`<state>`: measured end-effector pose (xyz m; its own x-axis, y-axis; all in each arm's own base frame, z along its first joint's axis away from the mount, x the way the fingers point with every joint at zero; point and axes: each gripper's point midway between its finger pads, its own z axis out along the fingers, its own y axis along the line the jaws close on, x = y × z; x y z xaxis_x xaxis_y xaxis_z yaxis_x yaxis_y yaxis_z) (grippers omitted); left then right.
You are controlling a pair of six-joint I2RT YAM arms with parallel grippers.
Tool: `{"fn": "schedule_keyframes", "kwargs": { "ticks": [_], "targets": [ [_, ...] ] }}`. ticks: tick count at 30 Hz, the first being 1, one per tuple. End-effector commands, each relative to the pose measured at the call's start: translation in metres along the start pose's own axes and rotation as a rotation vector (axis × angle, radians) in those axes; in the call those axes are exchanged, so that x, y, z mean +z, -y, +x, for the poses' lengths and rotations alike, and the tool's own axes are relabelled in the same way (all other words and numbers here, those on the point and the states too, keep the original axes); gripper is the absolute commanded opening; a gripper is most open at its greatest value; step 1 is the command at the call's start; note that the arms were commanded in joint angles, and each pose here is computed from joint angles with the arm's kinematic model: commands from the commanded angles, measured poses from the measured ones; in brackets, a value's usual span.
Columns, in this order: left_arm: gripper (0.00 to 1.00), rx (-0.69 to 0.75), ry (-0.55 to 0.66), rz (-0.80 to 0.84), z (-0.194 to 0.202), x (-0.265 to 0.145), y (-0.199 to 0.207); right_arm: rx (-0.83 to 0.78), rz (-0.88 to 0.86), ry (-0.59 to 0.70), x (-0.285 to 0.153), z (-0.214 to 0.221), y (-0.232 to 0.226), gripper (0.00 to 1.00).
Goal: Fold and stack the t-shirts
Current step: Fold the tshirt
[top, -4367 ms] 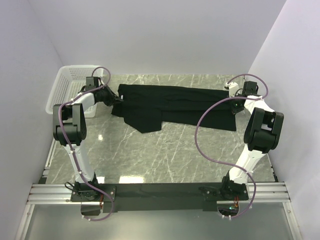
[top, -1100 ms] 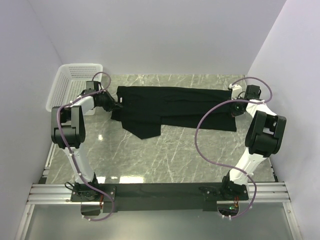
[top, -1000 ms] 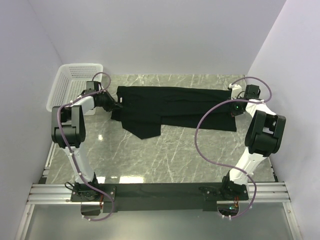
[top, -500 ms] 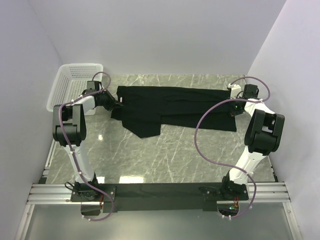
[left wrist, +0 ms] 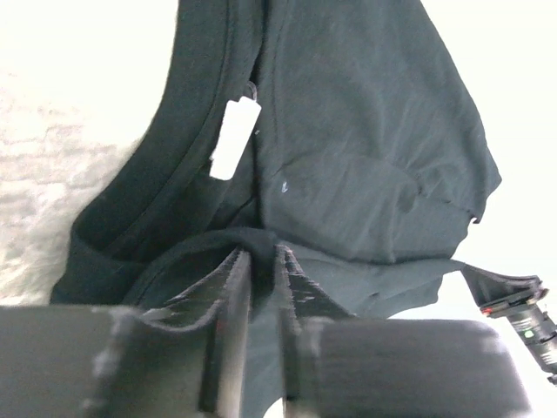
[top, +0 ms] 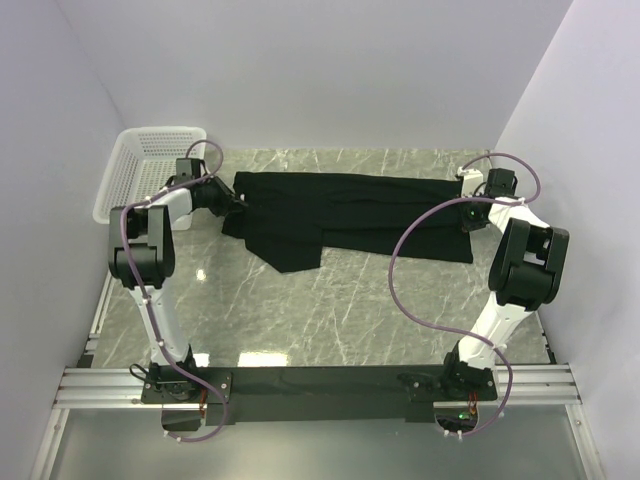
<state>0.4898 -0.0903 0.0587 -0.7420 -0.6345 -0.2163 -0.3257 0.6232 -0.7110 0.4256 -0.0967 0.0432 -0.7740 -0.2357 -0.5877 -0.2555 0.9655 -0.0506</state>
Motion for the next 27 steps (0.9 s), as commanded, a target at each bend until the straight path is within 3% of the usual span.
{"fn": "schedule_keyframes", "kwargs": {
  "ticks": [1,2,6,8,14,18,23,27],
  "targets": [
    [0.24,0.036,0.057,0.044,-0.020,-0.002,0.023,0.004,0.051,0.071,-0.004,-0.030,0.012,0.19],
    [0.32,0.043,0.064,0.047,-0.021,-0.003,0.026,0.007,0.049,0.085,-0.007,-0.034,0.011,0.30],
    [0.46,0.082,0.117,0.074,-0.030,-0.021,0.048,0.037,0.057,0.160,-0.027,-0.055,0.010,0.48],
    [0.52,0.113,0.159,0.088,-0.037,-0.036,0.061,0.032,0.061,0.205,-0.041,-0.069,0.008,0.50],
    [0.54,0.237,0.237,0.066,-0.034,-0.081,0.074,0.000,-0.030,0.305,-0.076,-0.090,-0.015,0.52],
    [0.57,0.244,0.171,0.035,0.010,-0.095,0.044,-0.123,-0.216,0.320,-0.089,-0.070,-0.061,0.54],
    [0.58,0.170,0.038,0.033,0.083,-0.102,0.001,-0.131,-0.273,0.305,-0.095,-0.038,-0.086,0.55],
    [0.58,0.136,-0.003,0.024,0.121,-0.098,-0.015,-0.122,-0.300,0.287,-0.097,-0.020,-0.099,0.55]
  ]
}}
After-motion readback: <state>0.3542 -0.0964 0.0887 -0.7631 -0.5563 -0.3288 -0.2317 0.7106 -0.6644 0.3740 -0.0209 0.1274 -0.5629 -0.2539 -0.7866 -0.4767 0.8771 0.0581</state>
